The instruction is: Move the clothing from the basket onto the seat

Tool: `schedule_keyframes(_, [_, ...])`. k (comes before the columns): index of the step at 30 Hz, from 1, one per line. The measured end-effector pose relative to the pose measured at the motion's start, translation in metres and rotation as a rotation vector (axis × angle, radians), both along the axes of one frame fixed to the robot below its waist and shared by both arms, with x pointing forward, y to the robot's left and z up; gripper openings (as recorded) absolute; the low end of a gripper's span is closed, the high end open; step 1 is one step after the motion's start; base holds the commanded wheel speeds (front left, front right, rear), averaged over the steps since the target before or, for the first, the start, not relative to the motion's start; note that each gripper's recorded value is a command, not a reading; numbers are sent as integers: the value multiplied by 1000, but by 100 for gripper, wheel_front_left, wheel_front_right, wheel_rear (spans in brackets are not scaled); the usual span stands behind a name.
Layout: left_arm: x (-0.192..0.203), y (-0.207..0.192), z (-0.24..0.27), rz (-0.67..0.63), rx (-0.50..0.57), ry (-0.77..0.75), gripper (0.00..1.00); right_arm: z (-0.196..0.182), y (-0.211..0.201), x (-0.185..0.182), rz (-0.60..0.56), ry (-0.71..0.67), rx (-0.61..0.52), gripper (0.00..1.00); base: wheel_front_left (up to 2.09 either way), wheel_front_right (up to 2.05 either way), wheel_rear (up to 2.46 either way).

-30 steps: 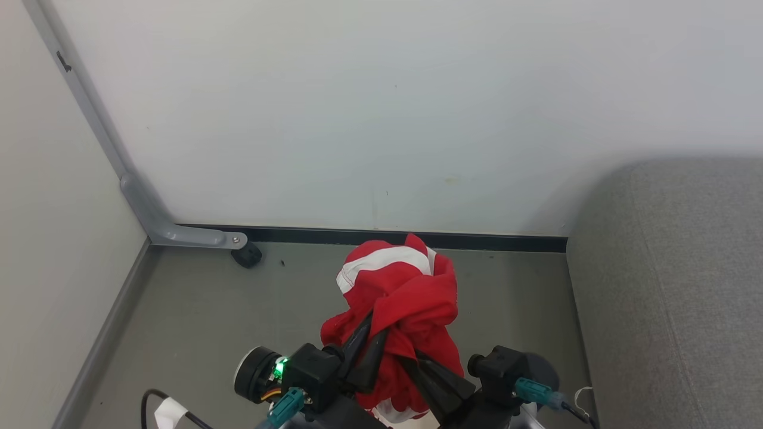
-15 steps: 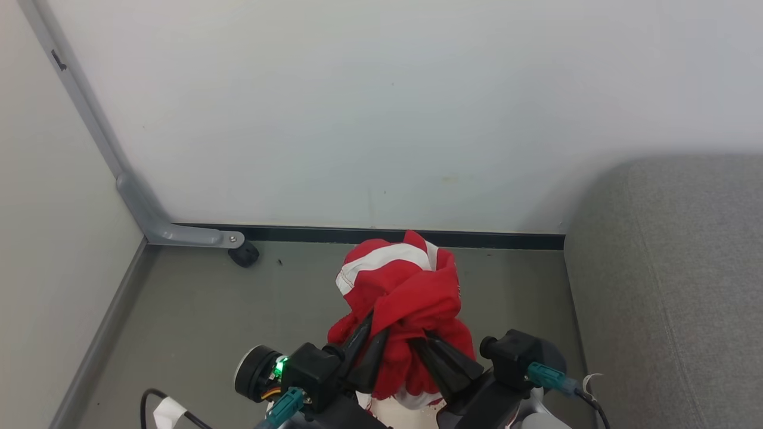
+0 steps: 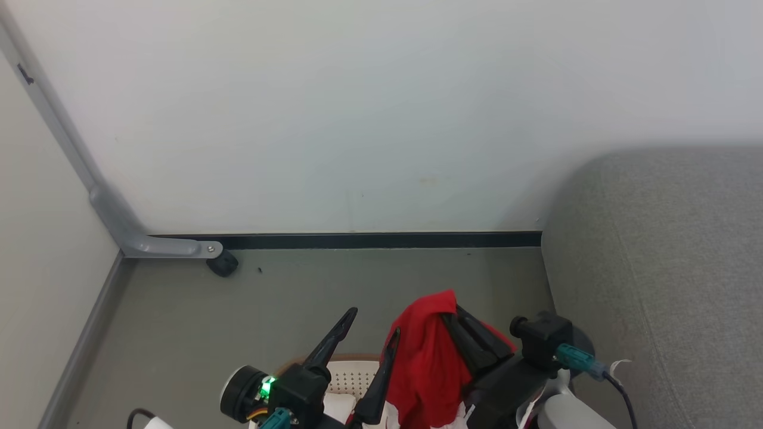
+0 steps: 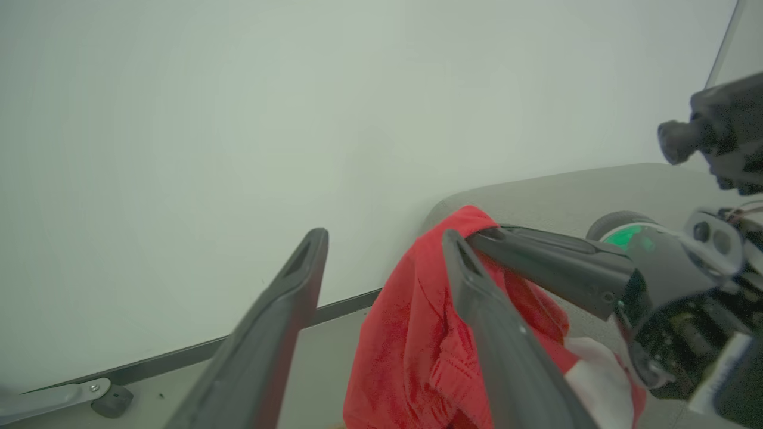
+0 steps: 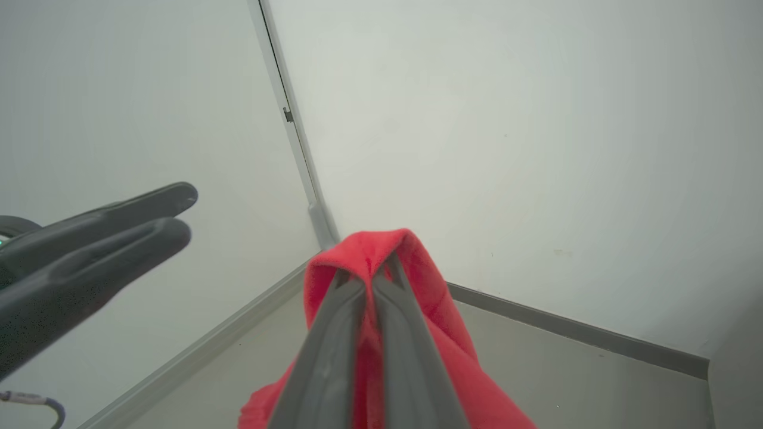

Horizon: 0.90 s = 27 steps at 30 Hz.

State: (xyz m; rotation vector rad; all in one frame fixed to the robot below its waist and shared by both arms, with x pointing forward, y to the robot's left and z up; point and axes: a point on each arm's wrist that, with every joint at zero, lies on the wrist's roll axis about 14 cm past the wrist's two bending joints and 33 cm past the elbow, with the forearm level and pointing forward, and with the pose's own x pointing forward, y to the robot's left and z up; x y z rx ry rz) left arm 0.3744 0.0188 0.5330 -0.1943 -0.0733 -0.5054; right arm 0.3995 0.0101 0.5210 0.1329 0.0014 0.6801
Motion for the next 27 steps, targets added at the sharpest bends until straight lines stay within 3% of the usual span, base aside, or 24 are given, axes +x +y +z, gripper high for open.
schedule_keyframes(15, [-14,-31,-15,-108,9,37,100,7,-89,19,-267,-29,-8,0,0,0,0])
schedule_keyframes(27, [-21,-75,-23,-254,9,60,100,15,-155,9,-467,-52,11,0,0,0,0])
